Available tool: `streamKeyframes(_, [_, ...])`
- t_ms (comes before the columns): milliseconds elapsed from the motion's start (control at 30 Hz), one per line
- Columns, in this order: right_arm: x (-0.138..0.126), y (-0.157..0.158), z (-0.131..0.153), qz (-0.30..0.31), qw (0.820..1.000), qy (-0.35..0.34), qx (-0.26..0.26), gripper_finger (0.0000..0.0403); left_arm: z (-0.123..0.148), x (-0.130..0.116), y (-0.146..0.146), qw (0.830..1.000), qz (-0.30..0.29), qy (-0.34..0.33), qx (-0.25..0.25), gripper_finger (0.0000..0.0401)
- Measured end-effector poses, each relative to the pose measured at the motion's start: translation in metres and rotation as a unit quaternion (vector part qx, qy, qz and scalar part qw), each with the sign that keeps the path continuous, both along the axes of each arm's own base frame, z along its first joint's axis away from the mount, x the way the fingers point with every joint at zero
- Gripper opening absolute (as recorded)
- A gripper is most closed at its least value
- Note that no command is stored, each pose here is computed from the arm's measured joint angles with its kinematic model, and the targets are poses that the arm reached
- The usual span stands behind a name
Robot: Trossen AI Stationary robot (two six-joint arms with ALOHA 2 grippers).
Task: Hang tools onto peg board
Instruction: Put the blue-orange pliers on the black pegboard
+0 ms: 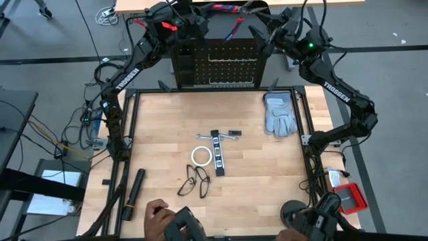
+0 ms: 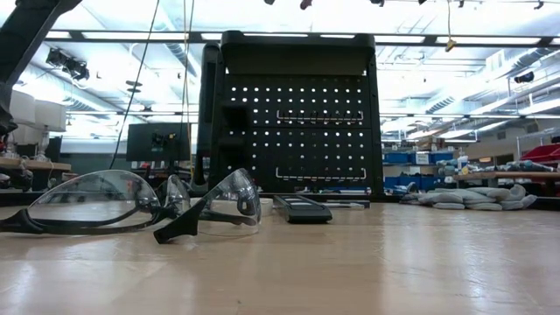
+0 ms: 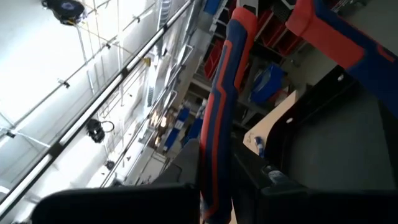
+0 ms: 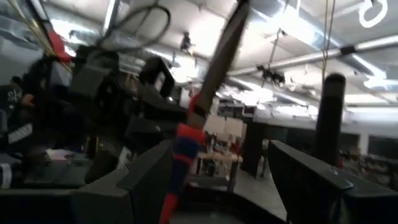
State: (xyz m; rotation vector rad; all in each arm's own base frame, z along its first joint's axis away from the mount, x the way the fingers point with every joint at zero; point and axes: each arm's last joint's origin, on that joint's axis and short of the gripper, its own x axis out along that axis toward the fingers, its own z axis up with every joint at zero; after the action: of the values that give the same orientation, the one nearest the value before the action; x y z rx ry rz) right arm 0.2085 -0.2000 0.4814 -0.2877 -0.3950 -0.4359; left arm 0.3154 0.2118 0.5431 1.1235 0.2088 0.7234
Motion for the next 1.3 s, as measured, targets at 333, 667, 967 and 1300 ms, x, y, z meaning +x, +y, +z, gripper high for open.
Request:
streamKeyframes(333, [0.005,0.015,0.011,0.016,0.998,-0.05,-0.043,0.0258,-0.009,0.018,0.001,1.0,-0.011,-0.004,0.005,0.0047])
streamKeyframes(667, [0.012,0.006,0.004,0.009,0.998,-0.052,-0.015,0.0186,-0.013,0.025,-0.004,0.997,-0.025,-0.039,-0.057,0.0047])
streamKeyframes(967, [0.015,0.002,0.002,0.008,0.998,-0.064,-0.02,0.0122,-0.016,0.027,-0.007,0.994,-0.008,-0.055,-0.093,0.0047])
streamKeyframes(1300, [0.013,-0.002,0.001,0.014,0.997,-0.078,0.013,0.0056,-0.019,0.031,-0.012,0.992,-0.018,-0.048,-0.115,0.0056])
